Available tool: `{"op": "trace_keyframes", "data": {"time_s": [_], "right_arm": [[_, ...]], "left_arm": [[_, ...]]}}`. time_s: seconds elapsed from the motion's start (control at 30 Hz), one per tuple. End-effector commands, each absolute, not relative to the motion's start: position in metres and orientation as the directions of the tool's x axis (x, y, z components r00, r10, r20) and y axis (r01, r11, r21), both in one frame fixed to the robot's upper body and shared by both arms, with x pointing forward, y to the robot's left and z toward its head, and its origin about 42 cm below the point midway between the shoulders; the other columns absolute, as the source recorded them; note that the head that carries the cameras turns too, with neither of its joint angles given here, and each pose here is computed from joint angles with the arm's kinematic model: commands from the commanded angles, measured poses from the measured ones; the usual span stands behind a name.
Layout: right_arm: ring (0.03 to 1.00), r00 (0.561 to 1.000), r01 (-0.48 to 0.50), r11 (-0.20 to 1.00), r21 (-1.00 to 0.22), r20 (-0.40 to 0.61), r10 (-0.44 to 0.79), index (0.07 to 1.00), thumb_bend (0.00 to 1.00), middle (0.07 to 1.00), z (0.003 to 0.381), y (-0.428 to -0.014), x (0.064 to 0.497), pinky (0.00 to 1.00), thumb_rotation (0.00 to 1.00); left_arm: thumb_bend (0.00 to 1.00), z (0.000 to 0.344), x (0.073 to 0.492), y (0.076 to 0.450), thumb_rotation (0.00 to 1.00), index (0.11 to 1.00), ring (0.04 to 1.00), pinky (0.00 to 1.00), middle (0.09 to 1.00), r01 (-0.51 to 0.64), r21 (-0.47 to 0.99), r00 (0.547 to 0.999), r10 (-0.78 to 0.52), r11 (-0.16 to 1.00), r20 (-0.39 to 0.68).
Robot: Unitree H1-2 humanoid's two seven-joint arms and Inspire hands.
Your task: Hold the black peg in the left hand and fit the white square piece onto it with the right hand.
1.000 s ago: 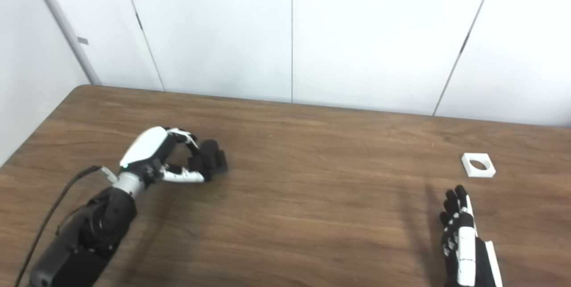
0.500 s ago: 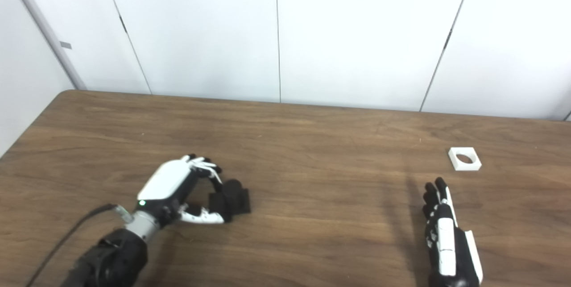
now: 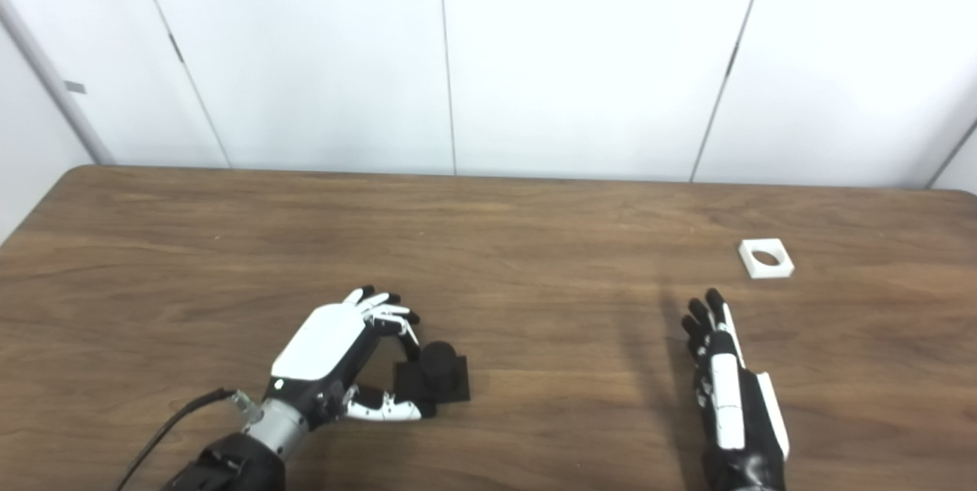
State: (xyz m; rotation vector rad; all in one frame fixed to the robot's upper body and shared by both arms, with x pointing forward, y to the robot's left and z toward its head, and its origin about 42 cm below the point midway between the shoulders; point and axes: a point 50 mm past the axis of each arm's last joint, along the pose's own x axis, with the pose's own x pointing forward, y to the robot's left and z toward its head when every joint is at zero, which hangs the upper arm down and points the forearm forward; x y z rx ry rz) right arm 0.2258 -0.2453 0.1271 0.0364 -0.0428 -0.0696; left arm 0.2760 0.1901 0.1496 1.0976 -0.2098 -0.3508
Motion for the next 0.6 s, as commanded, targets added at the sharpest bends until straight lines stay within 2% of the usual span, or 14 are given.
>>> {"op": "trace_keyframes", "data": {"time_s": [0.0, 0.37, 0.47, 0.57], "right_arm": [[0.942, 0.994, 0.074, 0.995, 0.059, 0.081, -0.079, 0.985, 0.54, 0.945, 0.137, -0.237, 0.222, 1.00, 1.00], [0.935, 0.991, 0.101, 0.993, 0.064, 0.085, -0.107, 0.950, 0.50, 0.938, 0.142, -0.240, 0.222, 1.00, 0.98], [0.927, 0.990, 0.106, 0.994, 0.017, 0.096, -0.107, 0.930, 0.47, 0.931, 0.146, -0.244, 0.224, 0.99, 0.90], [0.913, 0.987, 0.135, 0.989, -0.055, 0.101, -0.129, 0.861, 0.49, 0.899, 0.155, -0.250, 0.226, 0.96, 0.66]], "left_arm": [[0.52, 0.153, 0.272, 0.181, 0.06, 0.487, 0.909, 1.00, 0.790, 0.176, 0.906, 0.905, -0.425, 0.385, 0.005], [0.52, 0.140, 0.264, 0.166, 0.06, 0.487, 0.908, 1.00, 0.792, 0.219, 0.902, 0.887, -0.460, 0.371, -0.026], [0.52, 0.140, 0.263, 0.165, 0.06, 0.487, 0.909, 1.00, 0.793, 0.230, 0.901, 0.885, -0.464, 0.369, -0.036], [0.52, 0.139, 0.262, 0.165, 0.06, 0.487, 0.912, 1.00, 0.797, 0.241, 0.900, 0.882, -0.469, 0.362, -0.048]]}}
